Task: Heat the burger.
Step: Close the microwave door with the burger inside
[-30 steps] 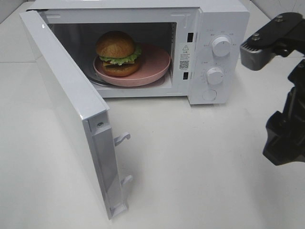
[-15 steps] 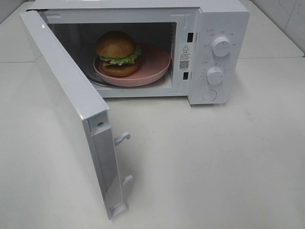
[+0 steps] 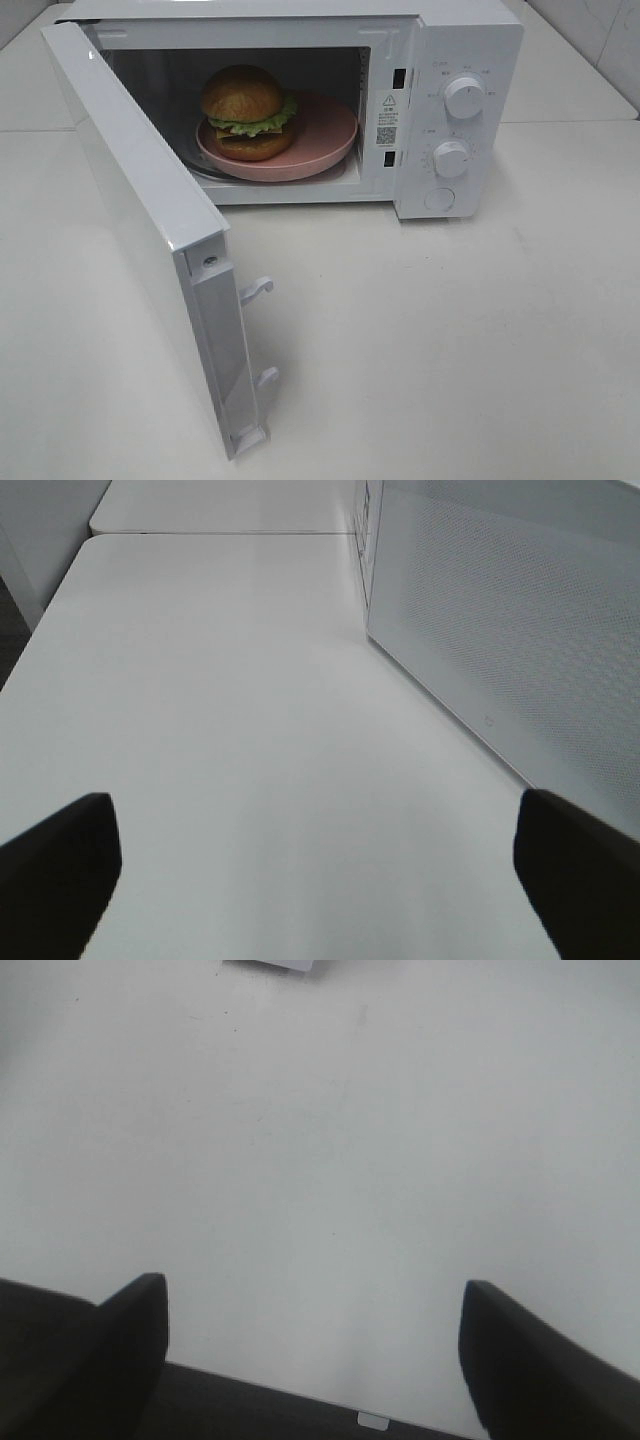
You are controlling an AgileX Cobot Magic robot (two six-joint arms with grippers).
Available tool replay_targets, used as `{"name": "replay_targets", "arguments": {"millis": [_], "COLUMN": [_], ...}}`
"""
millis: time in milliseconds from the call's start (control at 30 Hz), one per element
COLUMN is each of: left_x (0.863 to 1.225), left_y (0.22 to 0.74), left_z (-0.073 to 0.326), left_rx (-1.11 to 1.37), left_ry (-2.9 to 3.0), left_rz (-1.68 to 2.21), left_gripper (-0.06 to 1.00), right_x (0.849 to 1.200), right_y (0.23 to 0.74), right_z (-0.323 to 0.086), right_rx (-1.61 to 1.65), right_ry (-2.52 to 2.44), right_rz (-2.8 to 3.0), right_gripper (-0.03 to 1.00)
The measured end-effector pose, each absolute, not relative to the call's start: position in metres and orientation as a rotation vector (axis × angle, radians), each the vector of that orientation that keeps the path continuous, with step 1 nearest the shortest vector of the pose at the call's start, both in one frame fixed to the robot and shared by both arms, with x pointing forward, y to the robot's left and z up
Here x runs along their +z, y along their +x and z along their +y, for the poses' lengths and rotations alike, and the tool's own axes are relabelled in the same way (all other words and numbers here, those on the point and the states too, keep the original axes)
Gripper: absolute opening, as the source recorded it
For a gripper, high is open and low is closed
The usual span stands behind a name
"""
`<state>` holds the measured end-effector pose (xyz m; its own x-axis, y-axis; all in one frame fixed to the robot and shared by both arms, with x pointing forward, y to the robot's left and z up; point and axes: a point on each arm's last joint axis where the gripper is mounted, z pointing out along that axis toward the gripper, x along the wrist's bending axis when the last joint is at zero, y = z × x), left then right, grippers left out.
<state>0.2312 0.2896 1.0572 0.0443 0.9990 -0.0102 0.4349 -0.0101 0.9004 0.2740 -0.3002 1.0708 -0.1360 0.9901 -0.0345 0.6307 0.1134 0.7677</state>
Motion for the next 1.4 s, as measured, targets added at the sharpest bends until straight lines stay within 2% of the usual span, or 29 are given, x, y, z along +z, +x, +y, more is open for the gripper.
{"name": "replay_targets", "arguments": {"millis": [467,1400], "left_x": [1.057,1.057], "left_y": [0.231,0.231], "left_z": [0.29,0.29], "left_rx": [0.927,0.927], "left_ry": [1.553,1.553], "left_rz": [1.495,1.495], "left_gripper": [0.99,0.99], "right_x": [1.058,1.058], "right_y": [0.239,0.238], "right_z": [-0.304,-0.304], "right_rx": [1.065,1.066], "right_ry": [1.505,1.505], "right_rz": [1.514,1.495], "right_gripper": [0.76,0.75]}}
